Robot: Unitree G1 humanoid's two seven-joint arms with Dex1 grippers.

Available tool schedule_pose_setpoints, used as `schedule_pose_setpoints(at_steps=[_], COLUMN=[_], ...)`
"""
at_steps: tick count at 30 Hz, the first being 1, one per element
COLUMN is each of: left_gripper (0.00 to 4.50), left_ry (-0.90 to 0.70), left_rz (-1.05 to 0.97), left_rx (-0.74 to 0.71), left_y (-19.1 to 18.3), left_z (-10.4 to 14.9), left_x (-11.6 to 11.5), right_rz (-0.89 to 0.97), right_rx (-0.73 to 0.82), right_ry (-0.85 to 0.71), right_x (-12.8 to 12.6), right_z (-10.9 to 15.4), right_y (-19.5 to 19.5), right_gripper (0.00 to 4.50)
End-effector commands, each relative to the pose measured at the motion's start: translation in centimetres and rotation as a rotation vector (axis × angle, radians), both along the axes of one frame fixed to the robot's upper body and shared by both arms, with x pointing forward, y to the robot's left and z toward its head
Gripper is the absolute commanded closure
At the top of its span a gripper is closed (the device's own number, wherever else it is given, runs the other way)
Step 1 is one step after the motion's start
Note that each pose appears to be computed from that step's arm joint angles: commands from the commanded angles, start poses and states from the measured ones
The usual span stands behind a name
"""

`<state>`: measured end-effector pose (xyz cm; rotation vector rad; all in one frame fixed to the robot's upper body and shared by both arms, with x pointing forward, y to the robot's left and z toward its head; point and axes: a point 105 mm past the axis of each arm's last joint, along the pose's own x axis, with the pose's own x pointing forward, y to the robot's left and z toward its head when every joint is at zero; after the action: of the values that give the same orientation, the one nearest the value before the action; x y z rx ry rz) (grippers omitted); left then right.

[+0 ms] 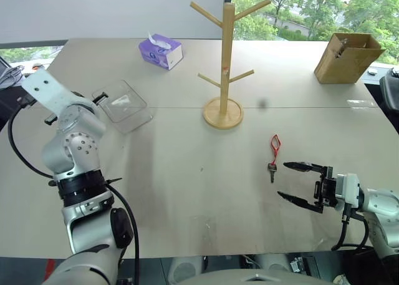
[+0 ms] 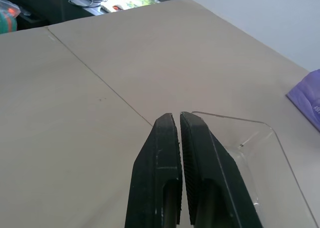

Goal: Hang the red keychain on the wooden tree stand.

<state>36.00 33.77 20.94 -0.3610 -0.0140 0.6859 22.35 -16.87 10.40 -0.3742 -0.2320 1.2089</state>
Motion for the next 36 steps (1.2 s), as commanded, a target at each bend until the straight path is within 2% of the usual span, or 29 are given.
schedule_pose_setpoints(at_steps=[1, 8, 9, 10, 12, 13, 14, 16, 18, 24, 28, 32, 36], left_gripper=[4.33, 4.33, 3.81, 3.54, 2.53, 2.09, 1.85, 0.66, 0.03, 0.03, 0.03, 0.03, 0.03], left_ry=[-0.064, -0.058, -0.066, -0.079, -0.131, -0.164, -0.194, -0.227, -0.24, -0.304, -0.327, -0.364, -0.352], left_rz=[0.004, -0.083, -0.148, -0.214, -0.372, -0.469, -0.562, -0.695, -0.806, -1.076, -1.245, -1.374, -1.577], left_rx=[0.039, 0.122, 0.148, 0.167, 0.274, 0.312, 0.325, 0.387, 0.399, 0.396, 0.436, 0.529, 0.574], left_y=[0.0, -1.3, -2.4, -3.5, -6.2, -7.8, -9.2, -11.3, -12.9, -16.5, -18.4, -19.9, -21.1], left_z=[2.2, 2.7, 2.9, 3.1, 3.9, 4.0, 3.9, 3.4, 2.4, 0.2, -1.8, -3.3, -7.0], left_x=[-0.4, 0.3, 0.7, 1.1, 1.2, 1.0, 0.6, -0.7, -2.0, -5.4, -7.6, -9.9, -13.4], right_rz=[-0.003, -0.025, -0.038, -0.052, -0.099, -0.133, -0.164, -0.257, -0.327, -0.443, -0.488, -0.574, -0.732], right_rx=[0.006, 0.02, 0.03, 0.04, 0.074, 0.099, 0.12, 0.183, 0.24, 0.334, 0.351, 0.305, 0.169], right_ry=[-0.049, -0.05, -0.049, -0.045, -0.029, -0.019, -0.007, 0.024, 0.067, 0.14, 0.258, 0.356, 0.46], right_x=[-0.1, 0.0, 0.2, 0.4, 1.0, 1.5, 2.0, 3.3, 4.3, 5.6, 6.1, 6.5, 6.7], right_z=[1.2, 1.2, 1.3, 1.4, 1.7, 2.0, 2.2, 2.9, 3.4, 4.5, 4.7, 4.6, 3.8], right_y=[-0.1, -0.1, -0.1, -0.2, -0.4, -0.6, -0.7, -1.3, -1.7, -2.0, -1.7, -1.6, -1.5], right_gripper=[0.83, 0.83, 0.83, 0.83, 0.83, 0.83, 0.83, 0.83, 0.83, 0.83, 0.83, 0.83, 0.83])
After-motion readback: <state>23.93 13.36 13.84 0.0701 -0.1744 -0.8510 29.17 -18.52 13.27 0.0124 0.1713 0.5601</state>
